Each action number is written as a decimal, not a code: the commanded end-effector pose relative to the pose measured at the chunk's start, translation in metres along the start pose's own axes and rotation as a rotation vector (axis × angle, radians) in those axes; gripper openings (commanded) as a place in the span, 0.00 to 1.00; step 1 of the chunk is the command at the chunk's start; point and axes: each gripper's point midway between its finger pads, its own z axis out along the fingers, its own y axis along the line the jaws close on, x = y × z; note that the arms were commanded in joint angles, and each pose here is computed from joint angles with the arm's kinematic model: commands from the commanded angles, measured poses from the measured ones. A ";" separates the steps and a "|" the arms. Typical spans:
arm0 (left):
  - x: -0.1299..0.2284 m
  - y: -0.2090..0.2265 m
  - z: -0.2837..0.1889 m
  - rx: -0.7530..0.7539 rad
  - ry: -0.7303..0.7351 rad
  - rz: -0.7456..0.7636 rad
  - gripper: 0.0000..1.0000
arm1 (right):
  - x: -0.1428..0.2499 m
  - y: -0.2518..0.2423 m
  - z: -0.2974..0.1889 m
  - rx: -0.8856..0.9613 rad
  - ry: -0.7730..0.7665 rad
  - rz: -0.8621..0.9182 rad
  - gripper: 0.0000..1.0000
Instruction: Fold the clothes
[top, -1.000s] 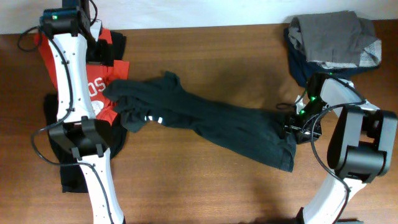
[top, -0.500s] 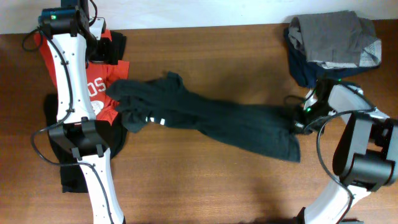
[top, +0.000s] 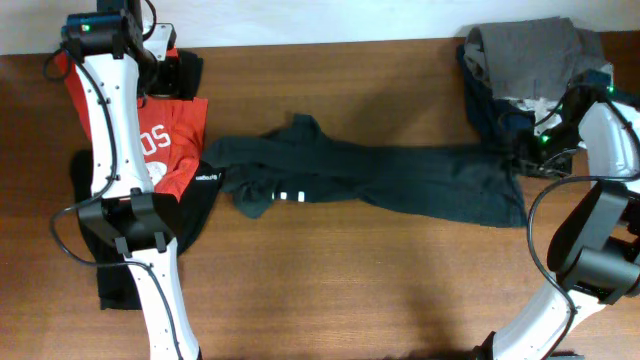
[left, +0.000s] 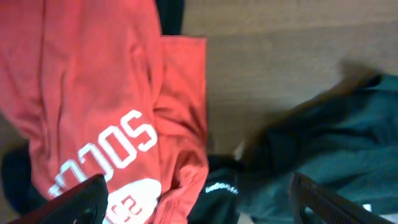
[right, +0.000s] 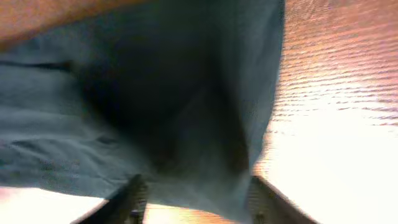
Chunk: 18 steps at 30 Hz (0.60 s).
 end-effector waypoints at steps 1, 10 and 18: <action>-0.020 -0.033 -0.008 0.116 -0.095 0.131 0.92 | -0.006 0.004 -0.022 0.007 -0.014 -0.018 0.68; -0.042 -0.164 0.054 0.193 -0.167 0.641 0.91 | -0.004 0.026 -0.050 -0.059 -0.003 -0.024 0.72; -0.015 -0.195 0.131 0.244 -0.051 0.682 0.90 | -0.001 0.040 -0.047 -0.061 0.017 -0.055 0.72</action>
